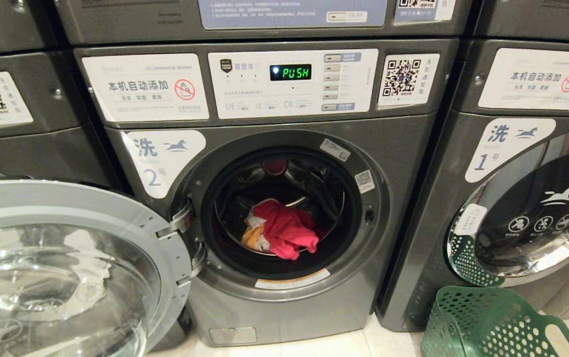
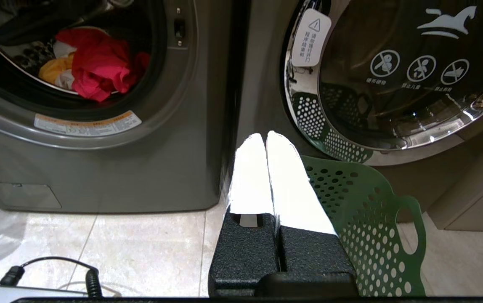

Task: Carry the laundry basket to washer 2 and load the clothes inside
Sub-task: Close the washing machine door with the left hand

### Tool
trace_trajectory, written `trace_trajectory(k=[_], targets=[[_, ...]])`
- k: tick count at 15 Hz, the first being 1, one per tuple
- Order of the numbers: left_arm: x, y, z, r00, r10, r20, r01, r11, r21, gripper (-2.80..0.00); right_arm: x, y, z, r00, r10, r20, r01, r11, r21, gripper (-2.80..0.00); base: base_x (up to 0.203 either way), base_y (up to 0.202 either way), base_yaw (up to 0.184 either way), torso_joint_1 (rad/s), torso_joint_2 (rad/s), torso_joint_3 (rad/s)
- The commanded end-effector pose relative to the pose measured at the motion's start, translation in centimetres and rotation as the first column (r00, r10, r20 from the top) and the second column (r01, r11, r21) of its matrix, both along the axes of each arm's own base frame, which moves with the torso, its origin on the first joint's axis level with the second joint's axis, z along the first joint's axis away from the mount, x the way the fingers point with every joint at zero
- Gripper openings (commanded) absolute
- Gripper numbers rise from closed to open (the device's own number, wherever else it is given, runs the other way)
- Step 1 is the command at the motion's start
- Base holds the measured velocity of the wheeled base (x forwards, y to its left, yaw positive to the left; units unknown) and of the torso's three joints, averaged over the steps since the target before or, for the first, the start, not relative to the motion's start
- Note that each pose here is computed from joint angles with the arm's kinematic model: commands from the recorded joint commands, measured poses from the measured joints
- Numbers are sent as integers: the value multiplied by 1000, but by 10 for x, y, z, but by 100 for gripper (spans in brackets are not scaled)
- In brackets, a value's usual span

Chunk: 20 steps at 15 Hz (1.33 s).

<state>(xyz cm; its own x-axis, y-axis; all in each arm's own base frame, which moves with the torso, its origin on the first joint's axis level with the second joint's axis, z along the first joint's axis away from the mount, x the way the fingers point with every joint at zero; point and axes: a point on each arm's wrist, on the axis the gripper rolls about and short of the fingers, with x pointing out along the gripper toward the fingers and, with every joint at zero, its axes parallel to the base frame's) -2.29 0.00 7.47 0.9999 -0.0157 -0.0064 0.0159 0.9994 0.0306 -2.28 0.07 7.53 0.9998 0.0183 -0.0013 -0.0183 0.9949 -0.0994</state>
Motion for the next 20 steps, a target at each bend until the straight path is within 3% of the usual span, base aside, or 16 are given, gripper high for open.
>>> trace_trajectory(k=[1, 12, 20], targets=[[0, 0, 0, 1000, 0, -1, 0, 1000, 0, -280, 0, 0, 0, 1000, 0, -2, 0, 1000, -2, -280, 0, 0, 0, 2, 1, 204], [0, 0, 0, 1000, -8, -3, 8, 999, 52, -280, 0, 0, 0, 1000, -1, -3, 2, 1000, 21, -280, 0, 0, 0, 0, 1, 38], [0, 0, 0, 1000, -8, -2, 8, 999, 52, -280, 0, 0, 0, 1000, -3, -2, 3, 999, 37, -280, -180, 0, 1, 3, 2, 3]])
